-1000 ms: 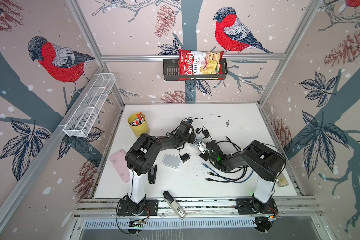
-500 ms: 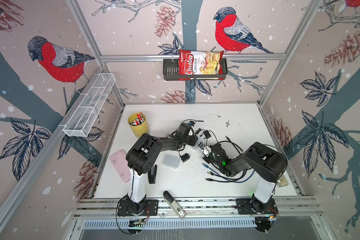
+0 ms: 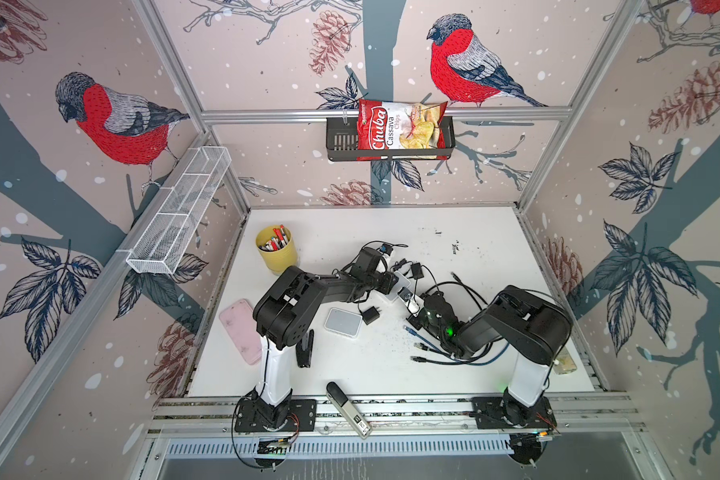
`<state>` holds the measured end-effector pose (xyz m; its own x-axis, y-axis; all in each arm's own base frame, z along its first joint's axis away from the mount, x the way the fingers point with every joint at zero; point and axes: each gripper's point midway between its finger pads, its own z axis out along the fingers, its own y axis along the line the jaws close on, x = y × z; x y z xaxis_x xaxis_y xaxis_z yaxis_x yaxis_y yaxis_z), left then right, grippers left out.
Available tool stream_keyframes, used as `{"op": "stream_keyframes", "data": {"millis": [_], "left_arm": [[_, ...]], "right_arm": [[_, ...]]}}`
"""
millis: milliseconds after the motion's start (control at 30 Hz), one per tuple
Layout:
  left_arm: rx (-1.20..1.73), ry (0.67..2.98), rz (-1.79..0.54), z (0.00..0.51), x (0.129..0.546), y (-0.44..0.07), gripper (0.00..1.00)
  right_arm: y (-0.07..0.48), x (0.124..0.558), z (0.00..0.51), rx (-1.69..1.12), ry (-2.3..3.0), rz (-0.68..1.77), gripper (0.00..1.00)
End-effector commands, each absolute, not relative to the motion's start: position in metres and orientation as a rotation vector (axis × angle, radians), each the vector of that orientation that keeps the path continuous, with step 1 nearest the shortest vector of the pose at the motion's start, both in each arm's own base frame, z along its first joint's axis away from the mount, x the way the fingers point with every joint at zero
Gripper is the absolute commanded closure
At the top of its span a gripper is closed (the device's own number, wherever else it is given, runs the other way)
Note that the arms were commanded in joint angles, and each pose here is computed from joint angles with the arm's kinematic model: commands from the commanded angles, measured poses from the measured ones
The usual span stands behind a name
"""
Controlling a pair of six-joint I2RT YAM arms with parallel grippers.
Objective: Insert the plug into the switch port
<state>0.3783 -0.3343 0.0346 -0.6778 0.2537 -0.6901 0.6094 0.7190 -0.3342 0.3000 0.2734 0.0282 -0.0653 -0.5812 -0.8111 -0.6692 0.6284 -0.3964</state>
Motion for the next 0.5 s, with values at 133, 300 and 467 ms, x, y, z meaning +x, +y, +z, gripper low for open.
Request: {"op": "stream_keyframes", "data": {"millis": [133,300,467], "left_arm": [[0.857,2.516,-0.98,-0.0021,0.2996,-0.3447,0.64],[0.871,2.521,-0.979,-0.0047,0.2977,-0.3466,0.64],[0.83,2.525,-0.922,-0.0037,0.3072,-0.343,0.62]], "right_arm": [[0.293,0.3124,0.0848,-0.85,1.536,0.189,1.0],[0.2962,0.3121,0.0834,-0.856,1.539,0.189,1.0],[0.2913,0.3137,0.0807,-0.839,1.572,0.167,1.0]]}}
